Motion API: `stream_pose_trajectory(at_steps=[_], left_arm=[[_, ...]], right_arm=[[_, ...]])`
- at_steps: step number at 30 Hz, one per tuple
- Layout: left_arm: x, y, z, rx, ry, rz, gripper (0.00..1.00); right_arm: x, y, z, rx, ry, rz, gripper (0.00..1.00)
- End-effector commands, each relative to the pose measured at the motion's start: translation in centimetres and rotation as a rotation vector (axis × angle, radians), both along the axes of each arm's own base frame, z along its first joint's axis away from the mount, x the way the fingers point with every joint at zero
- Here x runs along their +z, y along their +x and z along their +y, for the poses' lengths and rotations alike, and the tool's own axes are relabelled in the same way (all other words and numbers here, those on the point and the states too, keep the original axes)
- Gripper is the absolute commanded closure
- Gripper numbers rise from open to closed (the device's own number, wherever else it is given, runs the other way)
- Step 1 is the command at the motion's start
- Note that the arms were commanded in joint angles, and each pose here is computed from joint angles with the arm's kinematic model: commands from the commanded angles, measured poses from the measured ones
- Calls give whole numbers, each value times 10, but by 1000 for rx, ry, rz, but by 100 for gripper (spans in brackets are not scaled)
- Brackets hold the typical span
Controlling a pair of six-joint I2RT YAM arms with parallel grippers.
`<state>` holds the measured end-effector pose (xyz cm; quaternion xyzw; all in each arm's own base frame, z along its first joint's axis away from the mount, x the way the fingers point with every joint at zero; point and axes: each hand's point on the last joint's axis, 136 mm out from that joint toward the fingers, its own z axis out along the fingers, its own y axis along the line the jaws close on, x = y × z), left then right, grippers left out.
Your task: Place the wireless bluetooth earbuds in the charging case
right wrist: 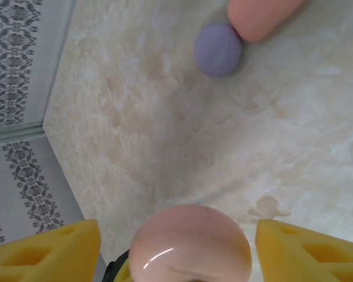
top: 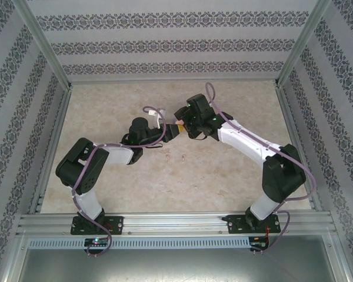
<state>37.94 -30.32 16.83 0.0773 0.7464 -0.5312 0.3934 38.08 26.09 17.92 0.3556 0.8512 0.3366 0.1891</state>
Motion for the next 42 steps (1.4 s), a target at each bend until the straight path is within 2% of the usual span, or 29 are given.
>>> stream_pose_trajectory(at_steps=[1, 7, 13, 19, 26, 42], left_arm=[[10, -2, -2, -13, 21, -42, 100], [17, -10, 3, -86, 76, -58, 100], [34, -24, 2, -228, 110, -72, 100], [51, -39, -2, -345, 139, -92, 100], [62, -47, -7, -419, 129, -92, 100], [75, -50, -8, -445, 116, -113, 100]], right_arm=[[33, 4, -25, -11, -40, -130, 22], [38, -5, -61, 61, -126, -277, 7], [47, -23, -63, 279, -145, -522, 8], [52, -54, -56, 464, -163, -701, 10], [49, -67, -49, 546, -143, -739, 12], [36, -50, -26, 580, -118, -701, 19]])
